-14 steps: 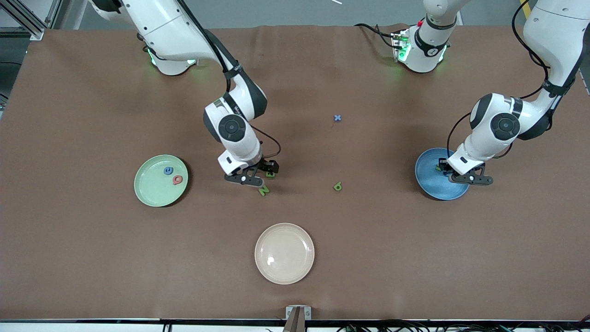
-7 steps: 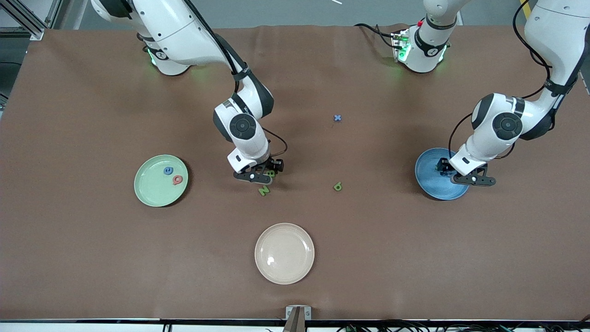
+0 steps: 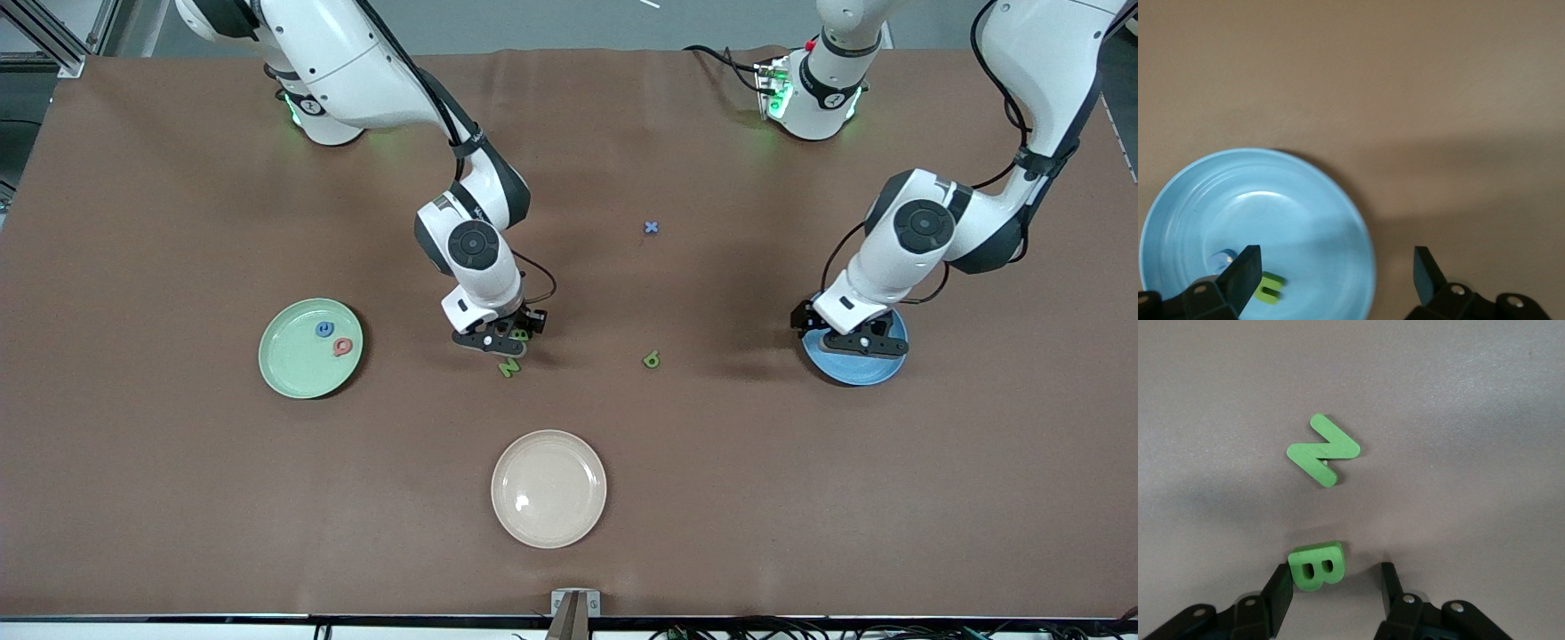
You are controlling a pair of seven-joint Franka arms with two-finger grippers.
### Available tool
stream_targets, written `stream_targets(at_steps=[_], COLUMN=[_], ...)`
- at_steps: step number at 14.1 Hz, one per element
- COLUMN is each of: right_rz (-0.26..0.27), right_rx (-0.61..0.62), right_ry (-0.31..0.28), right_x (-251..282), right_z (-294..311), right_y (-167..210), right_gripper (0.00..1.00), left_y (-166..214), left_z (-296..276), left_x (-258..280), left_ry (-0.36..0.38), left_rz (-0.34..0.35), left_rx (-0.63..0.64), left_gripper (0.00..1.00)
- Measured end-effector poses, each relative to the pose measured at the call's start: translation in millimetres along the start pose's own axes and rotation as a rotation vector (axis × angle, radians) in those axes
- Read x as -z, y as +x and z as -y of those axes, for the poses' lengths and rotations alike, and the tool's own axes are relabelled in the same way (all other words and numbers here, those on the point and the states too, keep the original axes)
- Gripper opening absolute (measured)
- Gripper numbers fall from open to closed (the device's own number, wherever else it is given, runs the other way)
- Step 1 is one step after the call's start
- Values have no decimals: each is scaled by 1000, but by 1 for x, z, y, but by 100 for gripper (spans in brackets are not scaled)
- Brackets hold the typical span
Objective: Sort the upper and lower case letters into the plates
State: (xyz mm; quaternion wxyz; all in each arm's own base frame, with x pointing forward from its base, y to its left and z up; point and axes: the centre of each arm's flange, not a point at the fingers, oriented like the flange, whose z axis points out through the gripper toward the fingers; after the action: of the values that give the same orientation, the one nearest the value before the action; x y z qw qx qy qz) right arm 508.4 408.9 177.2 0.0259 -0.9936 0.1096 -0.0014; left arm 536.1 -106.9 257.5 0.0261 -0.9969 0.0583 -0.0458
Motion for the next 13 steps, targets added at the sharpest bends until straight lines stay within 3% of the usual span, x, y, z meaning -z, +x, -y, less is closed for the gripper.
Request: stream_targets(at_steps=[3,5,9,13], right_rz=[-4,-11,-16,-1], right_rx=[-10,-7,-17,-7], right_ry=[1,-2,-6,-55], right_x=[1,2,3,12], right_z=[2,3,0,-30], right_y=[2,3,8,38], right_gripper=[59,42,35,35], left_y=[30,49,77,90], left_z=[-25,-42,-90,-159], left_x=[29,36,11,-20], left_ry=[-27,-68,-155,-55], left_rz=[-12,-15,27,36], left_rx=[79,139,274,345], left_gripper=[100,100,100,100])
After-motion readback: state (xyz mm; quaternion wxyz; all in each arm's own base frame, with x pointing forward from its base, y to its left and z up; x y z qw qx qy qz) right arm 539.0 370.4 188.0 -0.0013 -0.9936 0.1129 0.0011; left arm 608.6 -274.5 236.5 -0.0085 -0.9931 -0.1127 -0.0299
